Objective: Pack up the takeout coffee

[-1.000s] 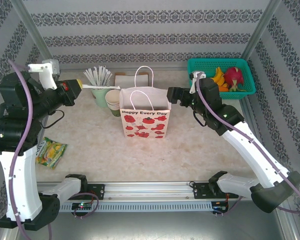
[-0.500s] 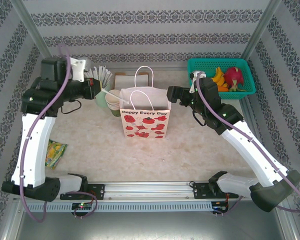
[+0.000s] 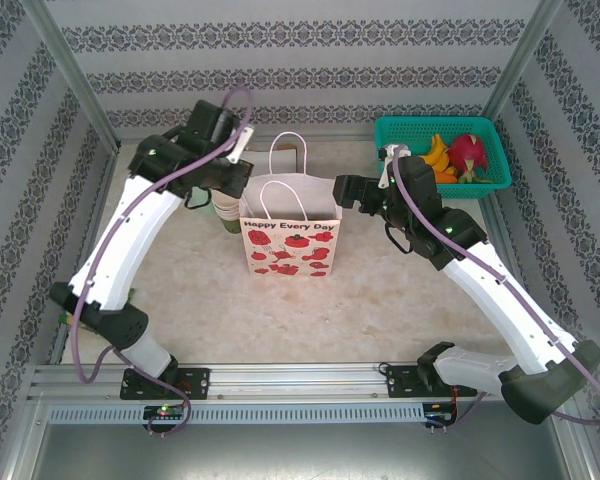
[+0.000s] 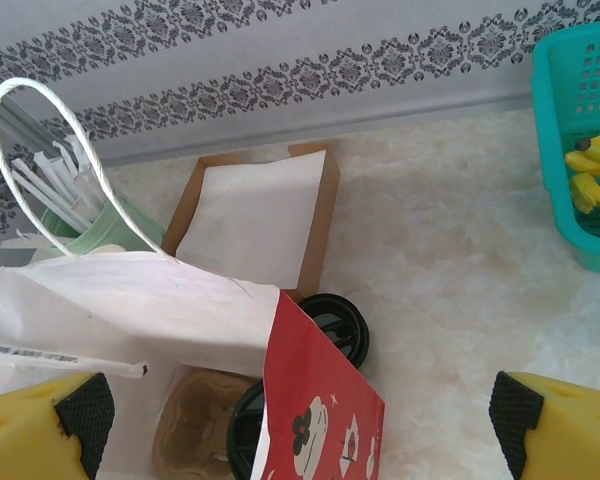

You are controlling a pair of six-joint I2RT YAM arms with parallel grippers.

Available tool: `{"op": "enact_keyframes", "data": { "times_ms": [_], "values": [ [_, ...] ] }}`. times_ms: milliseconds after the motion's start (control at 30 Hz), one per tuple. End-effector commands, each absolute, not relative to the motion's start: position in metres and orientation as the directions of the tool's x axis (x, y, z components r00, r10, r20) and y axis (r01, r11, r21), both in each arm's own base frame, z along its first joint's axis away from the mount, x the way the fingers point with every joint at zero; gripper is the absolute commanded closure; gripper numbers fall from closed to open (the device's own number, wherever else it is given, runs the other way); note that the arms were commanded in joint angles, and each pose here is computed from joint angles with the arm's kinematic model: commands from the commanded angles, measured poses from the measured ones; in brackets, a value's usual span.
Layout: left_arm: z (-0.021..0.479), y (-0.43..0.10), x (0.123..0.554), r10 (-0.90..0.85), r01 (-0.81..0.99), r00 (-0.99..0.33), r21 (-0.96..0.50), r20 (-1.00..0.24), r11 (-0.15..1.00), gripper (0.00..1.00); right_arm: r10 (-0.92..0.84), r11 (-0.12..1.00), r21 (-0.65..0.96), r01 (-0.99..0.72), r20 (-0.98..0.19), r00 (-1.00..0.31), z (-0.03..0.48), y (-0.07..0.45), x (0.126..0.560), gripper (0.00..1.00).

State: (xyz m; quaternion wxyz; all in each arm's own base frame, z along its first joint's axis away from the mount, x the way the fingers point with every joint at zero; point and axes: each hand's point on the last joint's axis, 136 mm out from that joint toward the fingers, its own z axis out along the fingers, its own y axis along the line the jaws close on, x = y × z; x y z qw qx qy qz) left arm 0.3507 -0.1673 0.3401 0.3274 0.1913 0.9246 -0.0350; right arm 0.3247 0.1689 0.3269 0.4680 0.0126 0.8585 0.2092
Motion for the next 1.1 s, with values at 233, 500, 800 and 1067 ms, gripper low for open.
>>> {"op": "enact_keyframes", "data": {
  "times_ms": [233,500,800,1067],
  "values": [
    [0.298,-0.200,0.361,0.412,0.411,-0.756,0.120,-0.508,0.904,0.89,0.239,0.905,0.388,-0.176,-0.804,-0.545,0.331,0.159,0.314,0.02],
    [0.310,-0.218,0.360,0.311,0.395,-0.749,-0.017,-0.584,0.919,0.53,0.236,0.900,0.395,-0.186,-0.799,-0.553,0.329,0.163,0.314,0.02],
    [0.321,-0.154,0.354,0.212,0.191,-0.742,0.102,-0.636,0.976,0.28,0.255,0.903,0.399,-0.159,-0.797,-0.548,0.328,0.161,0.318,0.02],
    [0.291,-0.147,0.337,0.140,0.132,-0.822,0.055,-0.551,0.990,0.32,0.274,0.913,0.391,-0.119,-0.802,-0.531,0.329,0.153,0.320,0.02]
  ]
}}
